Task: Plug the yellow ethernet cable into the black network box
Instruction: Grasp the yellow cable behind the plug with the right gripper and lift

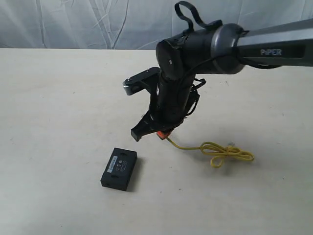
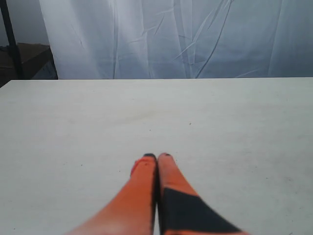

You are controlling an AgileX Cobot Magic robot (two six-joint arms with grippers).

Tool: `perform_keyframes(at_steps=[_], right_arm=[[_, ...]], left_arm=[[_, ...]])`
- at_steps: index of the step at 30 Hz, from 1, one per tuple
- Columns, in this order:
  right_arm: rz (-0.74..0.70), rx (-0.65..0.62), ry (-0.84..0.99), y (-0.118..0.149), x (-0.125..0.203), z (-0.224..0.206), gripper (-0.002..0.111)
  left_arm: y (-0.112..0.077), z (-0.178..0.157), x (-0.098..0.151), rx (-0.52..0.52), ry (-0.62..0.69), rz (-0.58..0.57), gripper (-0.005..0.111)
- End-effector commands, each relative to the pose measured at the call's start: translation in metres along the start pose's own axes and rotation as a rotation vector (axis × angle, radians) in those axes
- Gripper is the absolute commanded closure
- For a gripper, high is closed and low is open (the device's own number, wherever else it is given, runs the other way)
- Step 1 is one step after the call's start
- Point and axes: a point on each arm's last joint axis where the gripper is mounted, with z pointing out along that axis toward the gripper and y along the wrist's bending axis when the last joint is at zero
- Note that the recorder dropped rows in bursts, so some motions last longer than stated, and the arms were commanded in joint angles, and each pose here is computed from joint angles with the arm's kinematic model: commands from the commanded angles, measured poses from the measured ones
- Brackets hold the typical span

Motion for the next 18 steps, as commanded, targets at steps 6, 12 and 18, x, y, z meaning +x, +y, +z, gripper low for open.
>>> perform_keyframes(at_steps=[6,12,18], right_arm=[[0.031,-0.057,-0.114,-0.016,0.048,-0.019,0.109],[-0.015,-0.09,-0.114,-0.028,0.05,-0.021,0.109],[-0.052,-0.116,-0.099,-0.026,0.052,-0.021,0.109]], left_arm=[[0.0,0.0,0.0,-0.003,-0.015,-0.004,0.107],[0.001,-0.001,-0.014,-0.009,-0.164,-0.027,0.107],[0.003,-0.006,-0.03,-0.02,-0.351,-0.059,0.107]])
